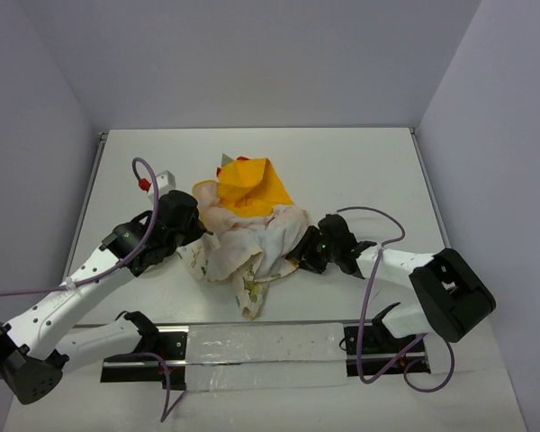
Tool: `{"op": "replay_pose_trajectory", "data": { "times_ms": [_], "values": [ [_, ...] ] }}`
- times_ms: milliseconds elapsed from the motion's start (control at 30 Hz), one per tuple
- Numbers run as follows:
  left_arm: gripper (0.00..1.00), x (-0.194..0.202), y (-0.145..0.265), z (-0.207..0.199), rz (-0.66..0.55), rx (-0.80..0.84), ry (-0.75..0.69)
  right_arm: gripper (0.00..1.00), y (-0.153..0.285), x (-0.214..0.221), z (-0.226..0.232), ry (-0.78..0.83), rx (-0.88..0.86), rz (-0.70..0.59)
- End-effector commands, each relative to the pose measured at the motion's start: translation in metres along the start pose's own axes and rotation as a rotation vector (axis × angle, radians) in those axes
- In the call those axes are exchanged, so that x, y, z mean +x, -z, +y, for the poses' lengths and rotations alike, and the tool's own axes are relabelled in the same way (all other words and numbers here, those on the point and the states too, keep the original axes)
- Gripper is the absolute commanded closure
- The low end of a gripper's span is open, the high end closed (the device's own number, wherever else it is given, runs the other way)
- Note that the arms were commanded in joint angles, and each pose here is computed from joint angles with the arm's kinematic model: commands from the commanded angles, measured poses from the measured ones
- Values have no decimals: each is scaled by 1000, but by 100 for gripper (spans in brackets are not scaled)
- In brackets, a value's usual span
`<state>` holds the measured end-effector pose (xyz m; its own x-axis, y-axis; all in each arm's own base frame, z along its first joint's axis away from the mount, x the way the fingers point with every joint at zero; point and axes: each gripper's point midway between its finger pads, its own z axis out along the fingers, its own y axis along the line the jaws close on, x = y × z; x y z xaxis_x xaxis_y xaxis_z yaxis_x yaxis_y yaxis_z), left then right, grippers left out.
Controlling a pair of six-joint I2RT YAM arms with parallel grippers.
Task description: Zip up the jacket
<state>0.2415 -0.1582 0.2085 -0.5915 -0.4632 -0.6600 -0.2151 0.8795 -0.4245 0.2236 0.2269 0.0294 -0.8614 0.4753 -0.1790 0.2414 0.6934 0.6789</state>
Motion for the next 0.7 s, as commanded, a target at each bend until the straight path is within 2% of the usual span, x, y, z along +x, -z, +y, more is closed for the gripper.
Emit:
{"op": "replay_pose_trajectory", "data": {
  "times_ms": [0, 67, 133, 267, 333, 400, 433, 467, 500, 567, 667],
  "values": [
    [100, -33, 6, -10, -77, 45, 32, 55, -5, -5, -5, -31, 11, -42],
    [100, -34, 3, -10, -78, 52, 38, 70, -7, -6, 2, -40, -15, -42],
    [100, -41, -8, -9, -89, 61, 60, 100, -12, -15, 15, -34, -50, -59],
    [100, -64, -43, -8, -89, 87, 96, 100, -13, -62, 54, -17, -86, -159],
    [100, -101, -54, -11, -101, 113, 122, 100, 2, -106, 64, -17, -91, -246],
    [100, -135, -61, -14, -127, 120, 123, 100, 29, -154, 95, 0, -131, -361],
    [100, -166, -52, -20, -184, 140, 122, 100, 42, -175, 94, 1, -119, -410],
    [100, -174, -59, -20, -173, 126, 109, 100, 69, -199, 121, 33, -171, -484],
    [100, -206, -53, -28, -220, 144, 119, 100, 103, -229, 142, 41, -208, -579],
    [100, -263, -25, -41, -335, 186, 143, 100, 145, -258, 161, 63, -230, -683],
    [100, -309, -6, -53, -444, 257, 201, 100, 222, -299, 201, 76, -337, -849]
  ]
}}
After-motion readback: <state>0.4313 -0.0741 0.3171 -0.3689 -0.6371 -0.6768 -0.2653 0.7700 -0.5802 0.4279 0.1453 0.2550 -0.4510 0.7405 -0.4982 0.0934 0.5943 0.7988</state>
